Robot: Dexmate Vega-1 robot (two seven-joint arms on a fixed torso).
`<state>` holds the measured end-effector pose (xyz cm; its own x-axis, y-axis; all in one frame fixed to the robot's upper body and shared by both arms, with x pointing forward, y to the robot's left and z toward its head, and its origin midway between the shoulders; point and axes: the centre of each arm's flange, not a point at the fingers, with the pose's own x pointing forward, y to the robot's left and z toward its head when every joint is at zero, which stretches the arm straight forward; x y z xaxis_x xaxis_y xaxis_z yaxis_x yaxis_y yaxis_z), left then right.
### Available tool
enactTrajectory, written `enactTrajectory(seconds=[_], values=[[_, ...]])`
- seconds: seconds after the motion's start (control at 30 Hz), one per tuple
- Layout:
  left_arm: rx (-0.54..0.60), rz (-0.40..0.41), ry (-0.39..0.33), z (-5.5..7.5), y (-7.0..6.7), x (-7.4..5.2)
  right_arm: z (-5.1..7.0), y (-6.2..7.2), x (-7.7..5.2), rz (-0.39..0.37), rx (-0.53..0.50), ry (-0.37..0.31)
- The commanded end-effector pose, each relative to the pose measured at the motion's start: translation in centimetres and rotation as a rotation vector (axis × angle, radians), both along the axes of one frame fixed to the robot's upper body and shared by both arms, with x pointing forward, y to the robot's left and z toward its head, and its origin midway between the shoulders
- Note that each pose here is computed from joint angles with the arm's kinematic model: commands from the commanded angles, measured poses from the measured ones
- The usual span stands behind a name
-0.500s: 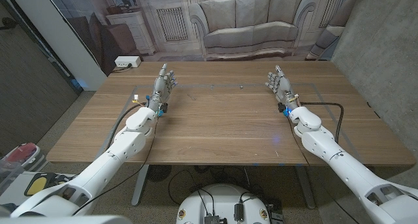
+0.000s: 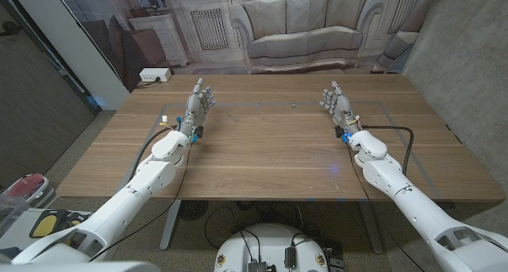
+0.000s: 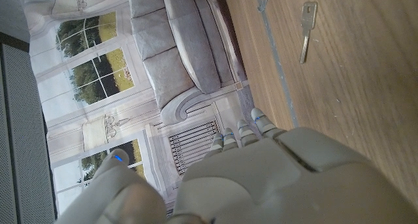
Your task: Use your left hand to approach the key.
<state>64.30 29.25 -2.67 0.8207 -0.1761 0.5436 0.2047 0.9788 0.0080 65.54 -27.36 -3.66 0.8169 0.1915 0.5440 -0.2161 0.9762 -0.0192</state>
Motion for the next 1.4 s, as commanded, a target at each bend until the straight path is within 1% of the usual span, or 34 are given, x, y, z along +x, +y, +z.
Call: enactTrajectory(seconds=[0.03, 0.17, 0.33, 0.47, 0.57, 0.7, 0.73, 0.77, 0.83, 0.93, 1.1, 1.27, 1.4], values=[[-0.020, -0.017, 0.001, 0.4, 0.0, 0.4, -0.3, -0.1, -0.6, -0.009, 0.004, -0.007], [-0.020, -0.015, -0.003, 0.4, 0.1, 0.1, -0.2, -0.1, -0.7, -0.009, 0.000, -0.015], [0.007, 0.002, -0.025, 0.7, 0.3, -0.6, -0.1, -0.1, -0.8, 0.003, 0.000, -0.033], [0.006, 0.006, -0.039, 0.7, 0.3, -1.1, -0.2, -0.4, -1.1, 0.012, 0.006, -0.037], [0.025, 0.022, -0.047, 0.8, 0.3, -1.4, -0.2, -0.7, -1.4, 0.010, -0.001, -0.043], [0.034, 0.027, -0.049, 1.0, 0.1, -1.4, -0.1, -1.3, -2.0, 0.008, -0.006, -0.046], [0.034, 0.027, -0.049, 0.9, -0.1, -1.4, 0.0, -1.6, -2.4, 0.013, -0.004, -0.052], [0.035, 0.028, -0.049, 0.9, -0.1, -1.4, 0.0, -1.6, -2.4, 0.014, -0.004, -0.052], [0.045, 0.028, -0.051, 0.9, -0.3, -1.5, 0.2, -2.1, -2.8, 0.011, -0.004, -0.062], [0.050, 0.032, -0.058, 0.7, -0.4, -1.7, 0.3, -2.4, -3.2, 0.015, 0.001, -0.071], [0.056, 0.029, -0.069, 0.5, -0.5, -2.0, 0.5, -2.7, -3.7, 0.016, 0.021, -0.077], [0.073, 0.047, -0.076, 0.4, -0.3, -2.4, 0.9, -2.8, -4.3, 0.012, 0.013, -0.079], [0.089, 0.069, -0.081, 0.6, -0.3, -2.4, 1.0, -2.9, -4.8, 0.005, 0.009, -0.087]])
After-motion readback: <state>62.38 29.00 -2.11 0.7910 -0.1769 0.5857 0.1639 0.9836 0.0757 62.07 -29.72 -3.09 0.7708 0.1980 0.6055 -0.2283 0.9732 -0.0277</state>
